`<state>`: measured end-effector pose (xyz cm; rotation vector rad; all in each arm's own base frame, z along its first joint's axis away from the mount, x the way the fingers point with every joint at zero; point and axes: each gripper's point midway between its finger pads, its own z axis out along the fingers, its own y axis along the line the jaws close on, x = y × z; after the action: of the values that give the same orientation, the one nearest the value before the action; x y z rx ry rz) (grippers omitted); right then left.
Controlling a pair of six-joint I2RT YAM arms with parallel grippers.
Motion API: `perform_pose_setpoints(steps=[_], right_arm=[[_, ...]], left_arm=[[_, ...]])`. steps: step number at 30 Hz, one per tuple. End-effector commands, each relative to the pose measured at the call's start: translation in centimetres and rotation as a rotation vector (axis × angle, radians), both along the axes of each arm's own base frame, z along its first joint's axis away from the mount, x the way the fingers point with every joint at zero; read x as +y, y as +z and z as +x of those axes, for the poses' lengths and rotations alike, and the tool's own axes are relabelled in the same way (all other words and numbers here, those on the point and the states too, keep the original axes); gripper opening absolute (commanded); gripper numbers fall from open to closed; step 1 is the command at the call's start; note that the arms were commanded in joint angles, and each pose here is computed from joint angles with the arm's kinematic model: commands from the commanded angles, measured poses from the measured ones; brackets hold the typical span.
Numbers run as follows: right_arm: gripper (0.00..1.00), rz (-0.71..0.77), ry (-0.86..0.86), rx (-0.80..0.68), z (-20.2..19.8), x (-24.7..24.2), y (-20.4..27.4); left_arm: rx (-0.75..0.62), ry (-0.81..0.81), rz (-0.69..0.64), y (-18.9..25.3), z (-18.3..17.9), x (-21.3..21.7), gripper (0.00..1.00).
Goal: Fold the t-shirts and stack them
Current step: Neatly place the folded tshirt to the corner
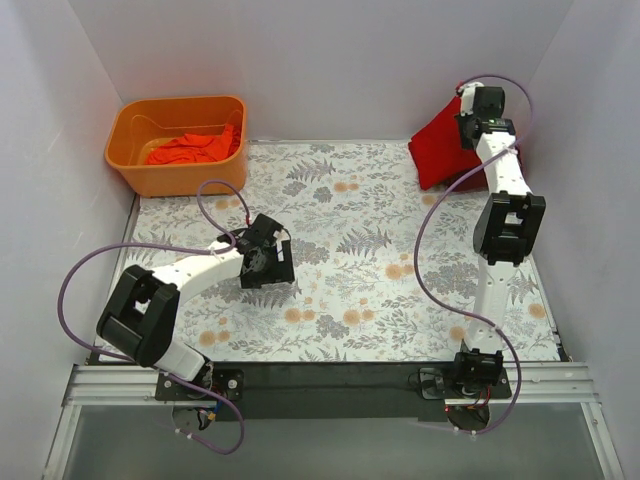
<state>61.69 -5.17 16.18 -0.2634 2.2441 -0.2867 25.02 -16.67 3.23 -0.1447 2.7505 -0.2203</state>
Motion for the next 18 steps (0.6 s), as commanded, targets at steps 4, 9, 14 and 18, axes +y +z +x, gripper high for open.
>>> perform_pose_setpoints(steps=[4, 9, 14, 18], right_arm=[[0.01, 0.034, -0.103, -0.18, 2.3, -5.9, 3.3], [0.01, 0.026, -0.118, -0.244, 3.1, -7.8, 4.3], [0.01, 0.011, -0.126, -0.266, 3.7, -9.0, 3.7], [0.01, 0.011, -0.145, -0.231, 3.5, -9.7, 1.7]], left_arm=[[0.0, -0.008, -0.042, 1.5, 0.6, -1.2, 0.81], [0.015, -0.002, -0.035, 1.2, 0.3, -1.0, 0.8], [0.024, 0.0, -0.038, 1.1, 0.2, -1.1, 0.8], [0.027, 0.001, -0.037, 1.1, 0.2, -1.1, 0.79]])
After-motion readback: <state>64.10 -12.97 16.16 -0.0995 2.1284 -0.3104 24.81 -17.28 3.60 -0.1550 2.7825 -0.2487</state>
